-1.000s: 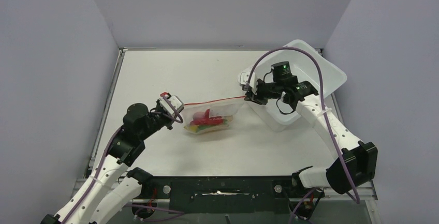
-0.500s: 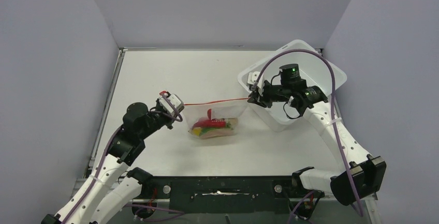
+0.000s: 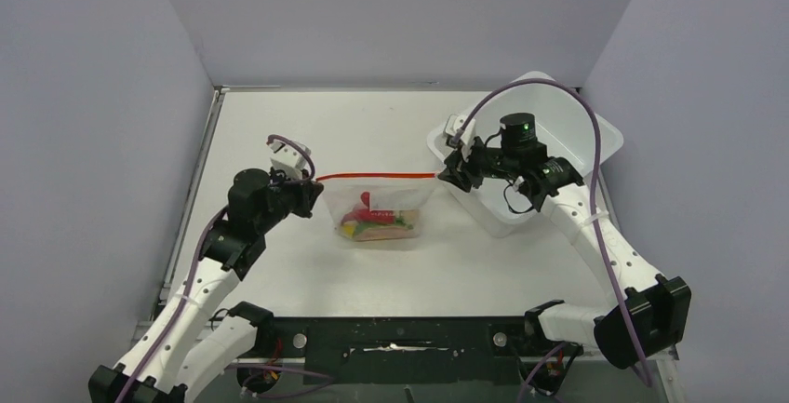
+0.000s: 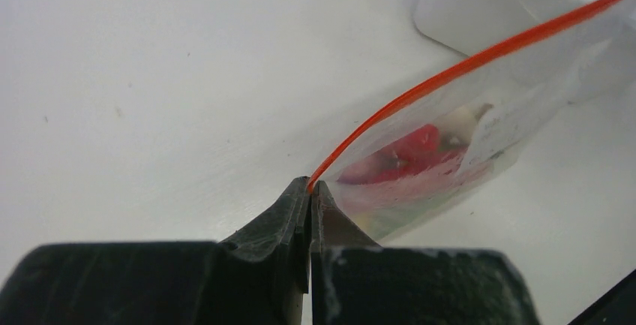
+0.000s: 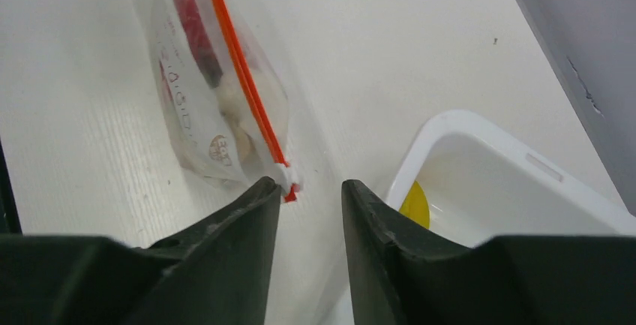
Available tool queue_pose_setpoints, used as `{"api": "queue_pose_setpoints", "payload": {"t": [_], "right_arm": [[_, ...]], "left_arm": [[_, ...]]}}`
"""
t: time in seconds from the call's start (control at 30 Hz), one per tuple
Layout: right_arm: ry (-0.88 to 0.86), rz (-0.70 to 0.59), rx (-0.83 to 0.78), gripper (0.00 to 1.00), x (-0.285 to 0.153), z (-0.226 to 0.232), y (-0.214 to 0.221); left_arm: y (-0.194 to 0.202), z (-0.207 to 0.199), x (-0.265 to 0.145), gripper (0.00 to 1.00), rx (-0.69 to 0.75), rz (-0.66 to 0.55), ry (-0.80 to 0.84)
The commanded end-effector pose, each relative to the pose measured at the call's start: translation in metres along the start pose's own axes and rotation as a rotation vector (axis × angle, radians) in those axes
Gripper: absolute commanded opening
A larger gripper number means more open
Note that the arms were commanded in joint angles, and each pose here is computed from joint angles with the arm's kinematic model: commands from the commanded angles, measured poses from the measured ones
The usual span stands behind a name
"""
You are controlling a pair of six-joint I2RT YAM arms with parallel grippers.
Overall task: Place the food in the zip-top bag and seal the zipper
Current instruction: Zip the zipper food storage bag at the center of the board, then place the zipper food storage bag at the center of the board.
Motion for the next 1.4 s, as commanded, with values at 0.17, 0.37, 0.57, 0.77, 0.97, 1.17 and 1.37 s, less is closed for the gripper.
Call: {"api": "queue_pose_setpoints", "payload": {"t": [0.17,0.37,0.57,0.77,0.97,1.17,1.37], "right_arm": [[0.161,-0.299,0.021,0.6,-0.018,-0.017,-0.075],[0.202,-0.377,0.076,0.73,-0.026,-0.016,-0.084],[0.219,-0.394,0.096,0.85,-0.031,-0.013,-0.086],[0.252,-0.403,0.115,0.9,-0.035,-0.013,-0.083],[0.263,-0.403,0.132,0.91,-0.035,-0.012,-0.079],[0.265,-0.407,0.128,0.91,-0.039,-0.009,-0.079],[0.284,-0.393,0.101,0.91,-0.044,-0.005,-0.071]], "left_arm": [[-0.012,0.051,0.014,0.0,-0.351,-0.013,-0.223],[-0.002,0.086,0.02,0.0,-0.546,0.021,-0.358],[-0.003,0.119,0.014,0.0,-0.54,0.009,-0.545],[-0.01,0.144,0.005,0.0,-0.483,0.042,-0.705],[-0.013,0.158,0.0,0.0,-0.436,0.075,-0.798],[-0.039,0.158,-0.016,0.0,-0.362,0.094,-0.784],[-0.065,0.118,-0.068,0.0,-0.289,0.075,-0.674]]}}
Point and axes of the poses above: each gripper's point midway between its finger pads, its own x axis out along the fingers, its own z axis along the line the jaws close on, y = z × x, the point moved 7 cm from there along -x, back along the fingers, and after that the axes turned 11 degrees about x, right-handed, at the moved point
